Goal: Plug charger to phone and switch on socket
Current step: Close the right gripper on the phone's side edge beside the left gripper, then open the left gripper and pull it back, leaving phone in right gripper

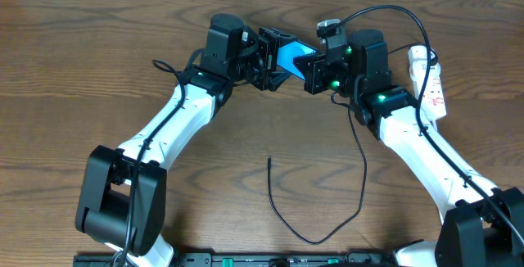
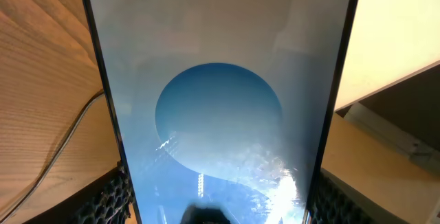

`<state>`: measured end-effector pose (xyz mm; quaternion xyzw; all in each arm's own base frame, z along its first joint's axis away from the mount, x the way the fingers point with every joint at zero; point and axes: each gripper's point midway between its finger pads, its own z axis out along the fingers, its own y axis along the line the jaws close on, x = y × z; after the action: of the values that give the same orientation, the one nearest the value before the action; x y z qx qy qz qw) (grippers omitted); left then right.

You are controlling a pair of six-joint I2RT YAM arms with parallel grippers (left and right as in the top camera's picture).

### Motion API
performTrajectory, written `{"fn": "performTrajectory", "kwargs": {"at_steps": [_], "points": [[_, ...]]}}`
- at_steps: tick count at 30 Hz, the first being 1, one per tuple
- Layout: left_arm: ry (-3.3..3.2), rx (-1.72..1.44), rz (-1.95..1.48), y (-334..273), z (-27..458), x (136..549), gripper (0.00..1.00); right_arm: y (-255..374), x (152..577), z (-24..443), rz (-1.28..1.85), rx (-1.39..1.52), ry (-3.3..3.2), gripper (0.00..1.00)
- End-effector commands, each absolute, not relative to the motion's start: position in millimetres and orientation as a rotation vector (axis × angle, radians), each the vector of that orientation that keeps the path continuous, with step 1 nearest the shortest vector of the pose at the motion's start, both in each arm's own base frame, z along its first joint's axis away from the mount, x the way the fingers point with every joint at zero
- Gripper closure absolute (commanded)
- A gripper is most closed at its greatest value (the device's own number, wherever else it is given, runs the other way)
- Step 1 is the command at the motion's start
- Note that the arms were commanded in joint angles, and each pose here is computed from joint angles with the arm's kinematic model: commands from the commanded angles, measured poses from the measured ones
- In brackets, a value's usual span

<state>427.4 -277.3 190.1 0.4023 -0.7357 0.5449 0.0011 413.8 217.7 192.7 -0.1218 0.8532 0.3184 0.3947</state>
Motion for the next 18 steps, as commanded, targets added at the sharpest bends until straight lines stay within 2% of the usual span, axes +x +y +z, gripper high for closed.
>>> {"fn": "performTrajectory", "kwargs": {"at_steps": [1, 3, 18], "points": [[-2.314, 1.210, 1.806, -279.5, 220.3, 429.7, 0.24, 225.9, 412.8, 201.5, 0.851, -0.319, 2.149, 0.99], [-2.314, 1.210, 1.806, -279.5, 220.3, 429.7, 0.12, 226.0, 412.9, 201.6, 0.851, -0.319, 2.148, 0.99], [-2.361, 1.044, 1.828, -285.8, 223.8, 419.6, 0.09, 194.7, 429.3, 200.8, 0.792, -0.231, 2.148, 0.99]]}}
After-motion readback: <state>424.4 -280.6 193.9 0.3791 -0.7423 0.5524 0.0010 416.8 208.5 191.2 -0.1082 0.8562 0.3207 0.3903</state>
